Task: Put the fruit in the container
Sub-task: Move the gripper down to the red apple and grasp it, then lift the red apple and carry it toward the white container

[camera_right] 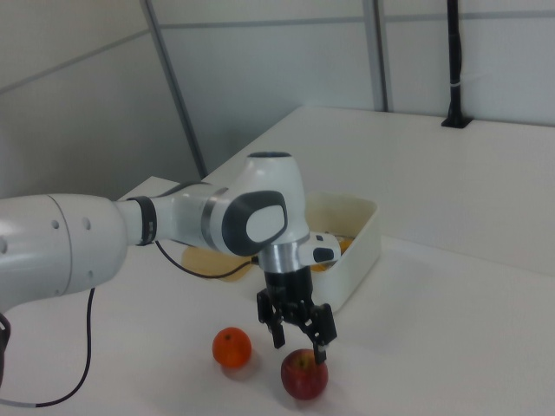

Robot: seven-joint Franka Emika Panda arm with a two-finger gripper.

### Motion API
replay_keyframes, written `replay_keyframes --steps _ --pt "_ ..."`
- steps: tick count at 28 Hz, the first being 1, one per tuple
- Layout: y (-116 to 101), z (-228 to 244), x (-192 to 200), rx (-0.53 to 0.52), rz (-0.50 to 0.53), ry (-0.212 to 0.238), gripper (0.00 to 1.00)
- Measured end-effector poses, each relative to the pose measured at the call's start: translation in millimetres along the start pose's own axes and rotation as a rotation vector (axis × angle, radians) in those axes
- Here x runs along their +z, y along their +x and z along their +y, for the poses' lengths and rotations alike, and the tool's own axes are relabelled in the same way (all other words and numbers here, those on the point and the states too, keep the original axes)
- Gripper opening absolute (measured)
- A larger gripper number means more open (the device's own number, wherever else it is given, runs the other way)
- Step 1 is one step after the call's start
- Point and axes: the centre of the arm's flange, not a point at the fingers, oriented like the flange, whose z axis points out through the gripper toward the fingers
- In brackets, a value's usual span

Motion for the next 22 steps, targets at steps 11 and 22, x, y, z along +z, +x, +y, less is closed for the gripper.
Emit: replay_keyframes --steps 11,22 --pt "-0.5 -7.2 46.3 -0.022 -0.011 -0.013 0.99" --pt "-4.9 0.2 2.5 -0.011 0.071 -0.017 0.89"
